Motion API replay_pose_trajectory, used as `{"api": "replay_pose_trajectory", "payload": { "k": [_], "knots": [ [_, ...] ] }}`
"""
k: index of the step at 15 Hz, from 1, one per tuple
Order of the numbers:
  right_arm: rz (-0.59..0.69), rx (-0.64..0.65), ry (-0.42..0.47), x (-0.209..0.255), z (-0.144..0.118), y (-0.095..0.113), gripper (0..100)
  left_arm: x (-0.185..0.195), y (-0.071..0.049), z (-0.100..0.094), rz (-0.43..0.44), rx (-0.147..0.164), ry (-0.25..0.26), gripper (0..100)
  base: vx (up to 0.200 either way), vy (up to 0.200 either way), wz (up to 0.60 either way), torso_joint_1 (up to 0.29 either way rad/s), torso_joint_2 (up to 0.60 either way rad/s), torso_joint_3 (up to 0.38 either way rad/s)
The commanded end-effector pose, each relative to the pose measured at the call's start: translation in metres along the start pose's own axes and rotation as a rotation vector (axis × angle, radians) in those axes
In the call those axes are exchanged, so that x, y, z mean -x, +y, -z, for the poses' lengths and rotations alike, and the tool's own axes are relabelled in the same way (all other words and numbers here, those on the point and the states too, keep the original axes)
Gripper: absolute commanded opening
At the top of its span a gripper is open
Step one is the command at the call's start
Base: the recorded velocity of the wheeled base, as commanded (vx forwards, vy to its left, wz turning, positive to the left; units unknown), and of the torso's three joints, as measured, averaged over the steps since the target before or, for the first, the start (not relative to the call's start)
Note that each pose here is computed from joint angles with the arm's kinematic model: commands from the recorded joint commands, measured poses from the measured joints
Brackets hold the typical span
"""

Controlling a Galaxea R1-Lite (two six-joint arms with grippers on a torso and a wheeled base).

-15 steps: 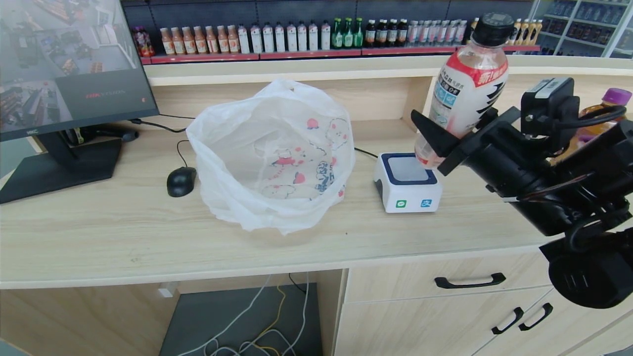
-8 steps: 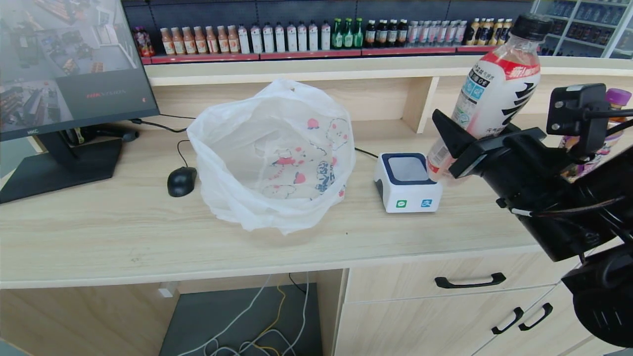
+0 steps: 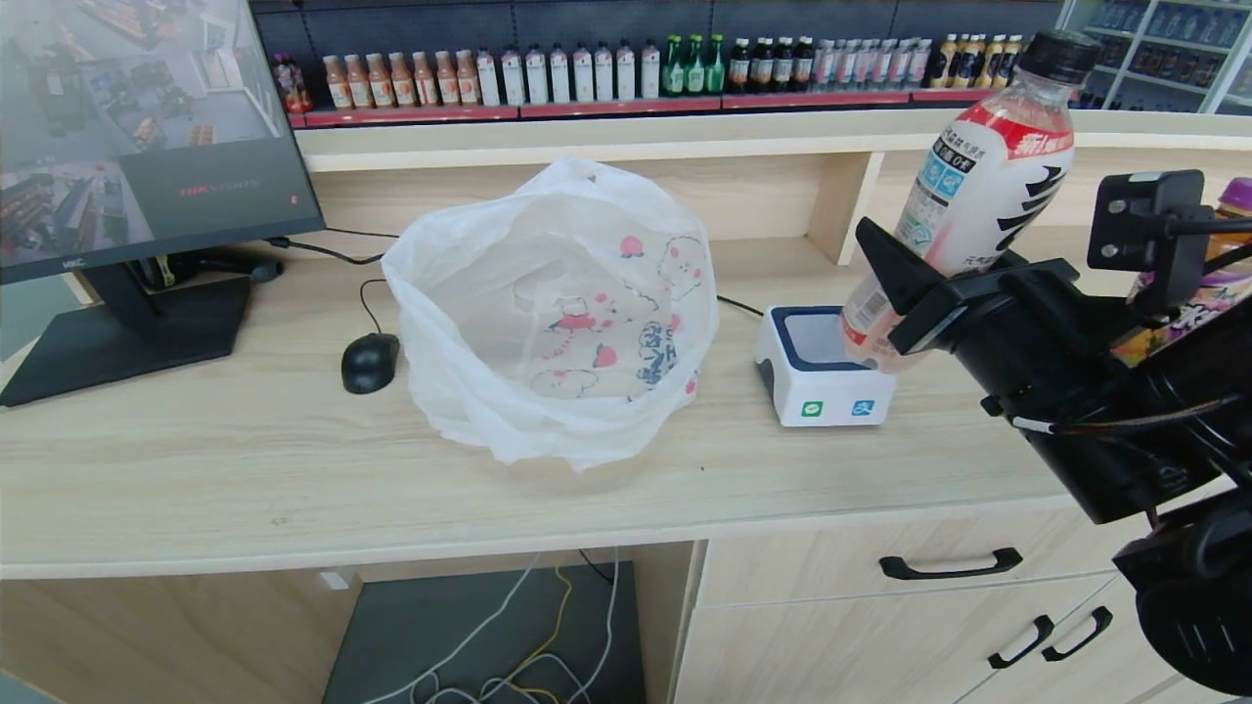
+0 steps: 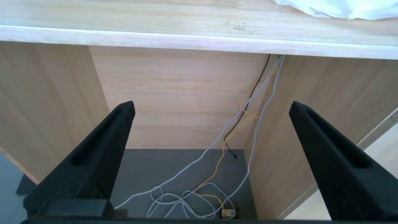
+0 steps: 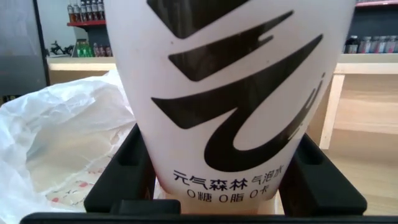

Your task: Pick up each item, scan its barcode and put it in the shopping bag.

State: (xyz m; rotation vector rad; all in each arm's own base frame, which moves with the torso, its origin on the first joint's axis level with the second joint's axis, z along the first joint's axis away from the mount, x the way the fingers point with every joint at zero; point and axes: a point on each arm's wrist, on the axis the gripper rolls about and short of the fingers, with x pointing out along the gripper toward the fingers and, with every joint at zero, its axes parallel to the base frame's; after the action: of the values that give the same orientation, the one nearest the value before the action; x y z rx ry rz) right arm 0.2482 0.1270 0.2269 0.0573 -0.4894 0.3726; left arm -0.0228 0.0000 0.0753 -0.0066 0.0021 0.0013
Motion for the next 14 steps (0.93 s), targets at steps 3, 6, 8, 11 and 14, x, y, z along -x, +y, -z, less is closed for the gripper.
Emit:
{"api": "replay_pose_trajectory", "payload": {
  "k": [3,6,8,11,14],
  "knots": [
    [-0.004,-0.002,-0.020,0.0021,-0.0073,0.0000,0,0.0000,0.0000,0.0000,0.000,0.001,-0.001,100,0.000,0.200,0.00,0.006,0.00,0.005],
    [-0.004,-0.003,-0.024,0.0032,-0.0094,-0.0003,0,0.0000,0.0000,0.0000,0.000,0.001,-0.001,100,0.000,0.200,0.00,0.004,0.00,0.002],
    [-0.004,-0.003,-0.026,0.0033,-0.0100,-0.0003,0,0.0000,0.0000,0.0000,0.000,0.003,-0.001,100,0.000,0.200,0.00,0.002,0.01,0.002],
    [-0.003,-0.003,-0.032,0.0019,-0.0108,-0.0003,0,0.0000,0.0000,0.0000,0.000,0.000,-0.001,100,0.000,0.200,0.00,-0.001,0.00,0.002],
    [-0.003,-0.003,-0.030,-0.0012,-0.0083,0.0002,0,0.0000,0.0000,-0.0002,0.000,0.000,-0.002,100,0.000,0.133,0.00,0.000,0.00,0.002]
  ]
}}
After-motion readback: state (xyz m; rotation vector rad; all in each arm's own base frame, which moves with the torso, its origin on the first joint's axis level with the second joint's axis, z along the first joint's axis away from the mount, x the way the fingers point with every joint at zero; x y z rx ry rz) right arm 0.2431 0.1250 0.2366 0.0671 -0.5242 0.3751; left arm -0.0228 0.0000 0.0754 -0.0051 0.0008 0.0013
